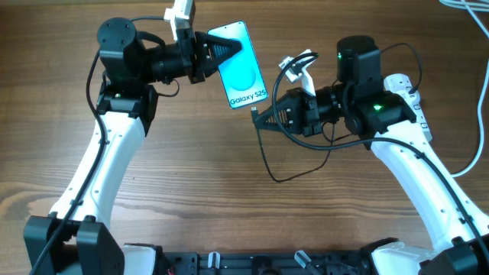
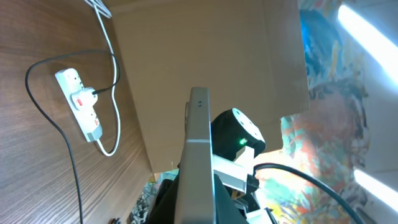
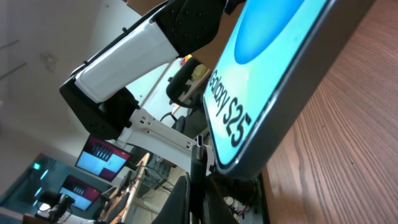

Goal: Plug charger to phone and switch on socket

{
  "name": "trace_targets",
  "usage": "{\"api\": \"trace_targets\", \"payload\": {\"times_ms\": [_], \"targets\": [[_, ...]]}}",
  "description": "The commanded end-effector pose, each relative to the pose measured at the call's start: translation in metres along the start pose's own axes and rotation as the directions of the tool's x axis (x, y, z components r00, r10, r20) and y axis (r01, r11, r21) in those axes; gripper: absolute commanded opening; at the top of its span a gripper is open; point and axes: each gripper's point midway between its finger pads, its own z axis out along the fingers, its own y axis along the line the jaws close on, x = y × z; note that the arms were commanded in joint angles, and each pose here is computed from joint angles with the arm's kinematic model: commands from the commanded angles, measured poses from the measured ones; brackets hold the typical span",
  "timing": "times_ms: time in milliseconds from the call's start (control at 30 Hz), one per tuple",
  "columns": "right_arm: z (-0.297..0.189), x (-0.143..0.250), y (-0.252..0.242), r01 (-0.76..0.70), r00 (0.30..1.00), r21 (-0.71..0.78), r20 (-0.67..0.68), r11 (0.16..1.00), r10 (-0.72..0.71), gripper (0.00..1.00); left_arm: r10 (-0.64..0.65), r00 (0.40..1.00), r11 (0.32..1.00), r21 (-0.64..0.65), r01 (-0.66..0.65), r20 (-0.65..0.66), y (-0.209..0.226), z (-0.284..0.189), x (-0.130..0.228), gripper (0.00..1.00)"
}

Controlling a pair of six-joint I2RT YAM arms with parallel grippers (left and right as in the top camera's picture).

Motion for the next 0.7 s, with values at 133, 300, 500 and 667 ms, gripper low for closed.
{"api": "trace_targets", "payload": {"times_ms": [133,300,500,667], "targets": [[0.001,-0.003,-0.004,-0.041,0.999,0.035,0.012,0.999,0.041,0.04,0.076,0.996,0.997,0.022,-0.075,-0.035,-0.013,-0.001,0.008,0.04],[0.001,-0.004,-0.005,-0.073,0.997,0.042,0.015,0.996,0.072,0.04,0.072,0.997,0.997,0.020,-0.072,-0.030,-0.012,-0.001,0.007,0.04],[0.001,-0.004,-0.007,-0.078,0.997,0.056,0.021,0.995,0.077,0.04,0.072,0.997,0.997,0.020,-0.072,-0.031,-0.012,-0.001,0.007,0.04],[0.011,-0.002,-0.014,-0.091,0.996,0.100,0.017,0.991,0.090,0.04,0.072,0.997,0.997,0.020,-0.072,-0.030,-0.012,-0.001,0.007,0.04]]}}
